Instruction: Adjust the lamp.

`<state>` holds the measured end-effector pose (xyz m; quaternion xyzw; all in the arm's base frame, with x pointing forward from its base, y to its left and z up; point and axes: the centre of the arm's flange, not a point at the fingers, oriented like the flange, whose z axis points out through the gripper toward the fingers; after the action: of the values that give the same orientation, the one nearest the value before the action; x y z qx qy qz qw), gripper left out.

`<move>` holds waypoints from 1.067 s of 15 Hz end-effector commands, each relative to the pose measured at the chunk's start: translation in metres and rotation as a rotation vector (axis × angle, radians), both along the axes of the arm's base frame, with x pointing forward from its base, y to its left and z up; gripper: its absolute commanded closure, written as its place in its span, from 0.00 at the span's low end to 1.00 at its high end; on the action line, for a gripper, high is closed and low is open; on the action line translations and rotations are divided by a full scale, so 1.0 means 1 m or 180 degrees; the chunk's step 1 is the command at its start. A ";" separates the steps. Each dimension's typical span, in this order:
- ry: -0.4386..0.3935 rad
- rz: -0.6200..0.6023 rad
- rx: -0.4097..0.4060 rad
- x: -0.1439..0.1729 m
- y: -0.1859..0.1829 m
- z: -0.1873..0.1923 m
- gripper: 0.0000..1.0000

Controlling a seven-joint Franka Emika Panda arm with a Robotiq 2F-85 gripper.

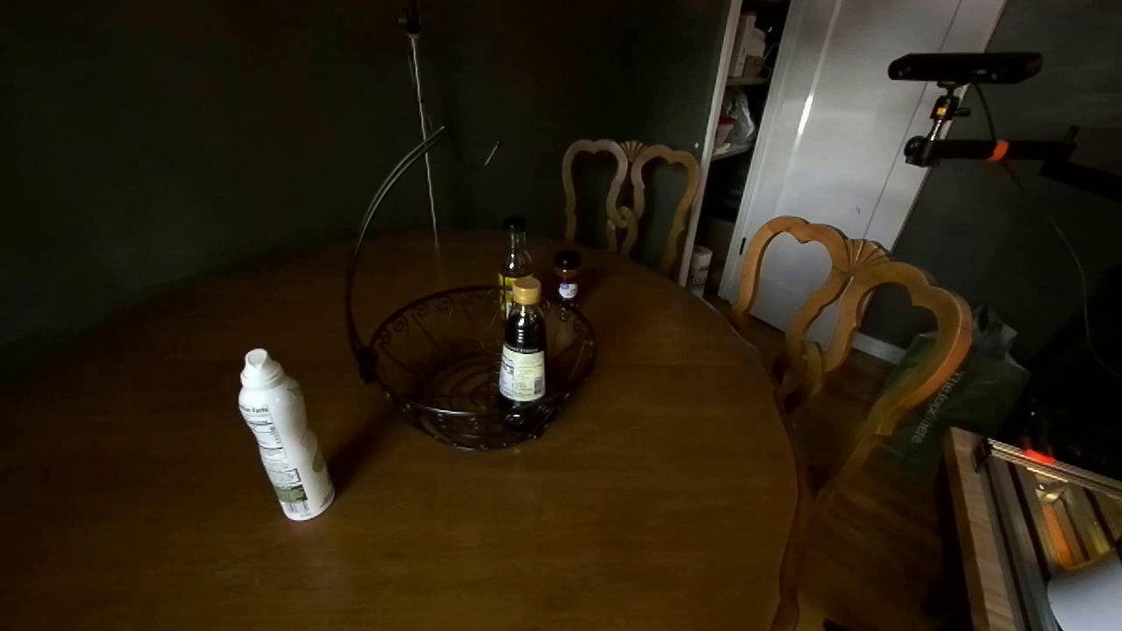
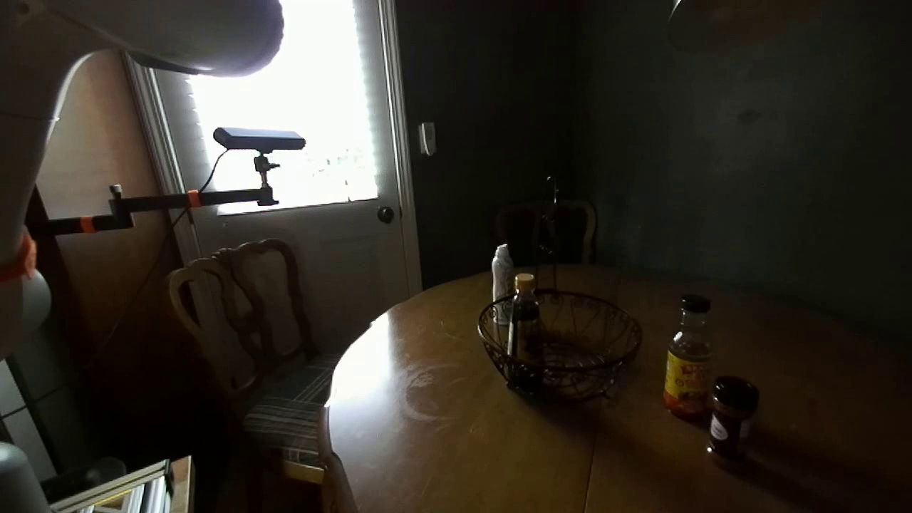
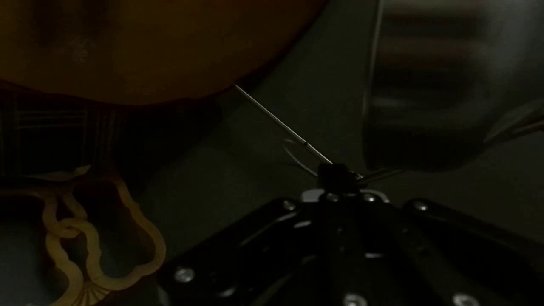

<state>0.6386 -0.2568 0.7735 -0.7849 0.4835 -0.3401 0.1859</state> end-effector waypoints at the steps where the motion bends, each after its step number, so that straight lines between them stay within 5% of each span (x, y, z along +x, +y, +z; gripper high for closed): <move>1: -0.0137 0.0164 -0.0048 0.000 0.013 0.014 1.00; 16: -0.1018 0.0864 -0.0482 0.026 0.034 0.012 1.00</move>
<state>0.6609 -0.2189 0.7982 -0.7942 0.3300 -0.4538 0.2335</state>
